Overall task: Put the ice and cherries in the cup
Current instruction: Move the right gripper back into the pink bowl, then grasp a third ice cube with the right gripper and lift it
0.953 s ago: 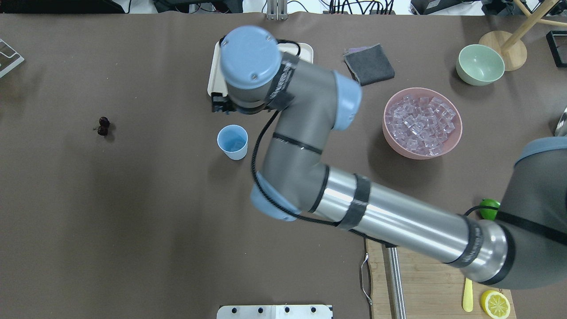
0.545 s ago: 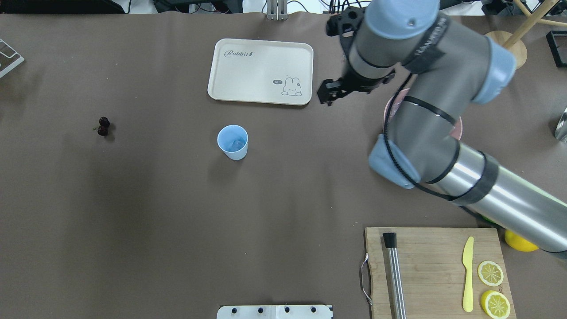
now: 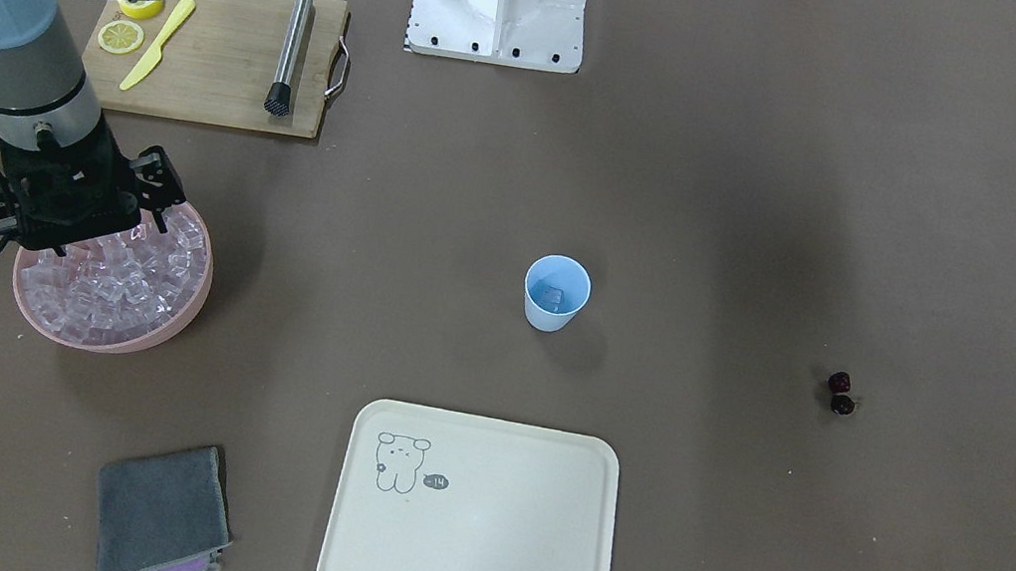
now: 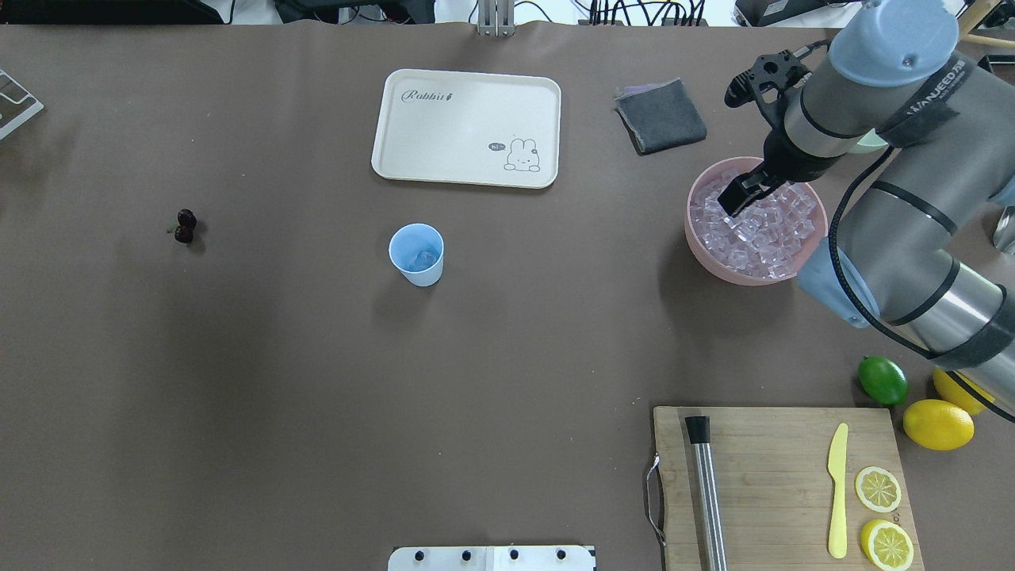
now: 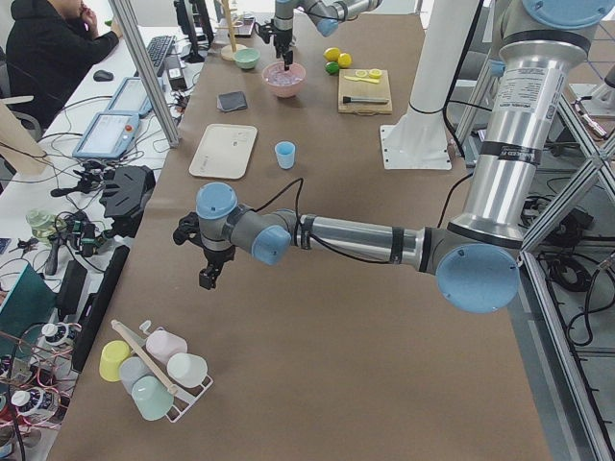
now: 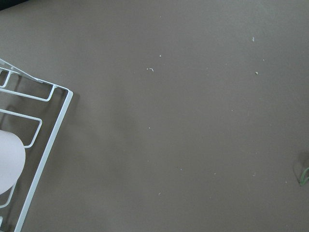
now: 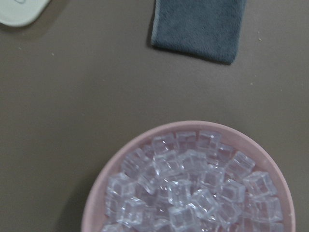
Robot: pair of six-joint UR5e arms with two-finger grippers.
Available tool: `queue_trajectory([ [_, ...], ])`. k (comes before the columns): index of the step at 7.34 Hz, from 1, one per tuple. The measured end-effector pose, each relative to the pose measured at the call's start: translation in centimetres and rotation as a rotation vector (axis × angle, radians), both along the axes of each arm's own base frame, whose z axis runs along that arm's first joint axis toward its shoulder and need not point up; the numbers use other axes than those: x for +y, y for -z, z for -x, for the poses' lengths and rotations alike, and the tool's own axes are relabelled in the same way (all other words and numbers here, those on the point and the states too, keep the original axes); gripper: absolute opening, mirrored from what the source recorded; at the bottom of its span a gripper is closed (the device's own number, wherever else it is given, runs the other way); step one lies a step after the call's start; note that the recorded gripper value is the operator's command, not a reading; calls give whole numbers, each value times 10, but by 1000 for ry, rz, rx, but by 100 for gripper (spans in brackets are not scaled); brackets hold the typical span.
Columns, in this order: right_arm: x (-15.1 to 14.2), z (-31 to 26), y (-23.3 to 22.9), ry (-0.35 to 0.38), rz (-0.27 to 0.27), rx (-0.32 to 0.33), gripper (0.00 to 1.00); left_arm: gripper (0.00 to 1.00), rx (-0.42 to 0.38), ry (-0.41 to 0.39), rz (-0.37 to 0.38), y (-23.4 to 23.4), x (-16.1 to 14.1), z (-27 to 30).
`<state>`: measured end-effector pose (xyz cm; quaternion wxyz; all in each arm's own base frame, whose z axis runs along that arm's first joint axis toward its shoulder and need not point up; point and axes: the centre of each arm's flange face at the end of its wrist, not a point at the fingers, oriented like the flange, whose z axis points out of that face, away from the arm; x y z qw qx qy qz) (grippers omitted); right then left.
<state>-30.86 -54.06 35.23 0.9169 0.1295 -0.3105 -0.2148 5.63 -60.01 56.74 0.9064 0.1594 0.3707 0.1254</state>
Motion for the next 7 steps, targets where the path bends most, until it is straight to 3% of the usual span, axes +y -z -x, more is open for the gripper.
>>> queue_trajectory([
  [2, -11, 5, -41, 23, -15, 3, 100, 98, 2, -6, -9, 1, -1, -4],
  [4, -21, 14, -86, 31, -65, -34, 100, 98, 3, -9, -14, 2, -1, -6],
  [7, -21, 17, -93, 32, -81, -54, 100, 98, 3, -12, -14, 1, -1, -7],
])
